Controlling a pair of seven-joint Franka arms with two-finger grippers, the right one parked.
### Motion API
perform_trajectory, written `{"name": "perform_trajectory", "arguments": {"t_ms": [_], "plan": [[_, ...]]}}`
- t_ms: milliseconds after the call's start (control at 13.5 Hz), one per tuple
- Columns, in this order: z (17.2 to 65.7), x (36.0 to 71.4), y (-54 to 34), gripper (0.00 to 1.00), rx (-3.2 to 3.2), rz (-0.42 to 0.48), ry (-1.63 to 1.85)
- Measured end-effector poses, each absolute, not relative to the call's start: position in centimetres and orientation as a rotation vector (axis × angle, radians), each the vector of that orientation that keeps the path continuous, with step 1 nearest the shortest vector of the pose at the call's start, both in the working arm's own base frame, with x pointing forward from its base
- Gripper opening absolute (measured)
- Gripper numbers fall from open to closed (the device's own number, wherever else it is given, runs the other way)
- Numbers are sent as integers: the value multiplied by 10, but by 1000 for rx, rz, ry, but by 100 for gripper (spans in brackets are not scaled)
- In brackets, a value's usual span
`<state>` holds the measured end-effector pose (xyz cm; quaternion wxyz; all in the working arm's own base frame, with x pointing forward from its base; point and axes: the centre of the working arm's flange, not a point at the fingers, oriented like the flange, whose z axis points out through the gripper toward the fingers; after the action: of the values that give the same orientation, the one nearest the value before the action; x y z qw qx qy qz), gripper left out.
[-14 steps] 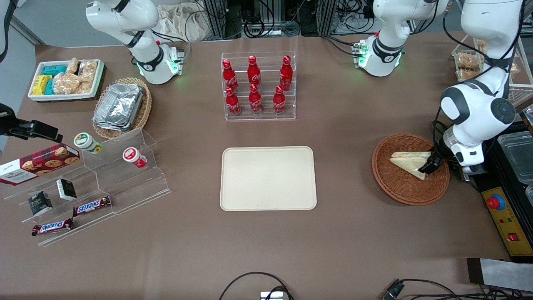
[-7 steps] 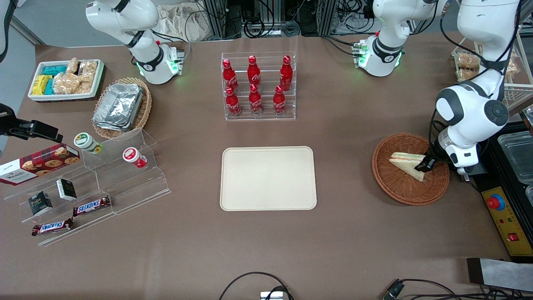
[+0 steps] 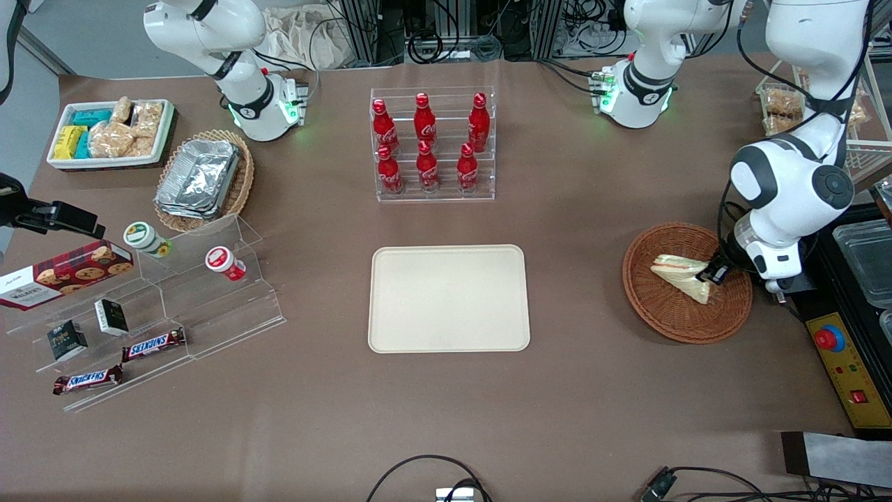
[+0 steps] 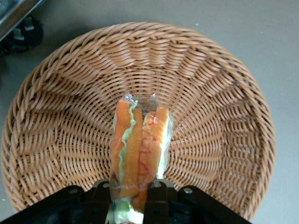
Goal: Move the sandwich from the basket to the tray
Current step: 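Lift the grasped sandwich up out of the basket, then carry the sandwich with the left gripper over the cream tray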
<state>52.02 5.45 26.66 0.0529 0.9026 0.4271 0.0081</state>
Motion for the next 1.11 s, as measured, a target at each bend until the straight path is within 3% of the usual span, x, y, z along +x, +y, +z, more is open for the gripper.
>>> {"name": "perform_trajectory", "arguments": {"t_ms": [519, 1111], "plan": [[371, 539, 43, 22, 2944, -117, 865], [414, 555, -46, 22, 3074, -108, 426]]}}
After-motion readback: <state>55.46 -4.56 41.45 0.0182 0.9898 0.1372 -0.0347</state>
